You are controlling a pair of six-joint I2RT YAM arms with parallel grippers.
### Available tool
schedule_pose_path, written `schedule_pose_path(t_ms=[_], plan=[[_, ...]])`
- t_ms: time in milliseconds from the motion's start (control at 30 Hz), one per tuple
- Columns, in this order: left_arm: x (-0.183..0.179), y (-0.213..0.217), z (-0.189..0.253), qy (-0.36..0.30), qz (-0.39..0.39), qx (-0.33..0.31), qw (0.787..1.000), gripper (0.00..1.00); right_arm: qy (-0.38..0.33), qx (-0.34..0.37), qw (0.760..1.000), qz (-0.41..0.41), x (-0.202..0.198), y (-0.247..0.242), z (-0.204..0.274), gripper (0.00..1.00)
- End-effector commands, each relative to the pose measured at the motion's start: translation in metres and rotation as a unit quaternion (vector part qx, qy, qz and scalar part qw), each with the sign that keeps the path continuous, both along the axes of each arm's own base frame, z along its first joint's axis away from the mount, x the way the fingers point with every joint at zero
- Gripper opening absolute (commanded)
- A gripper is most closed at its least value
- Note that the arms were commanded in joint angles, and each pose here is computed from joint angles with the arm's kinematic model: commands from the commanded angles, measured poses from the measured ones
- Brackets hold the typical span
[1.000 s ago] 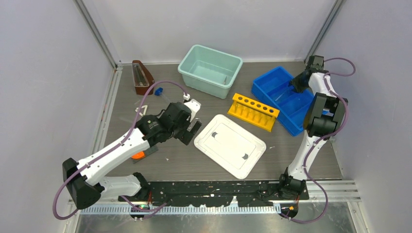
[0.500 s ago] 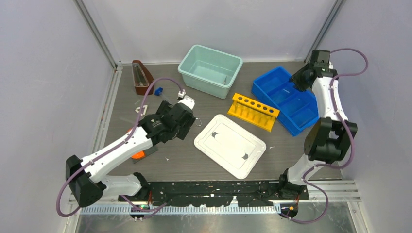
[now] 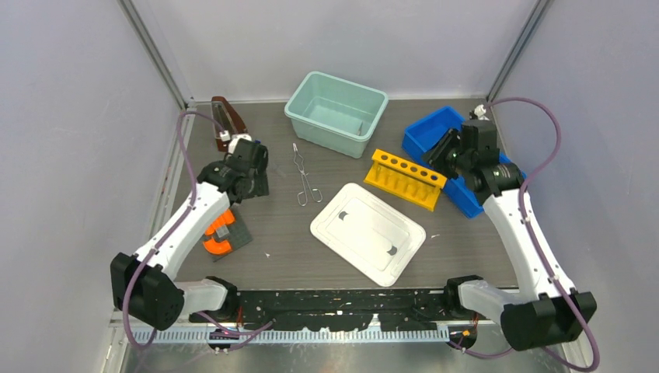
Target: Organize the chemistry lab equipment
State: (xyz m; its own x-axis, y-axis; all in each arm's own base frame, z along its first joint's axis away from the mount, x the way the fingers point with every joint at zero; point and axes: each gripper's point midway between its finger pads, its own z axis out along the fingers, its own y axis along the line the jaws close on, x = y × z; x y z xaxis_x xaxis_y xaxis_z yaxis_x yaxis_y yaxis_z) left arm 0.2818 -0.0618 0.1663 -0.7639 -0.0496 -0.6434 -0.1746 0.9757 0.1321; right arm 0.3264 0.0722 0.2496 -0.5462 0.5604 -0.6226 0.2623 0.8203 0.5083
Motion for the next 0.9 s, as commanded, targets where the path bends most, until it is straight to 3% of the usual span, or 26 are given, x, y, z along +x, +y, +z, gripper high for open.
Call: schedule_pose_path(t_ms=[0, 233, 300, 400, 567, 867], plan=[[0.016, 0.015, 0.008, -0.032, 0.103, -0.062, 0.992, 0.75, -0.054, 0.033, 0.998, 0.026, -0.016, 0.013, 0.021, 0.36], [0.057, 0.064, 0.027, -0.076, 0.196, -0.056, 0.976, 0.66, -0.073, 0.049, 0.995, 0.050, -0.037, 0.019, 0.027, 0.35], [0.076, 0.072, 0.036, -0.083, 0.164, -0.043, 0.982, 0.74, -0.076, 0.051, 0.994, 0.059, -0.042, 0.021, 0.029, 0.35], [0.091, 0.093, 0.036, -0.072, 0.169, -0.012, 0.983, 0.75, -0.083, 0.052, 0.993, 0.069, -0.049, 0.023, 0.033, 0.35], [0.124, 0.105, 0.012, -0.048, 0.148, -0.079, 0.985, 0.72, -0.096, 0.052, 0.991, 0.080, -0.055, 0.024, 0.038, 0.36], [0.178, 0.138, -0.022, -0.051, 0.120, -0.122, 0.984, 0.67, -0.104, 0.050, 0.989, 0.092, -0.059, 0.026, 0.049, 0.36]])
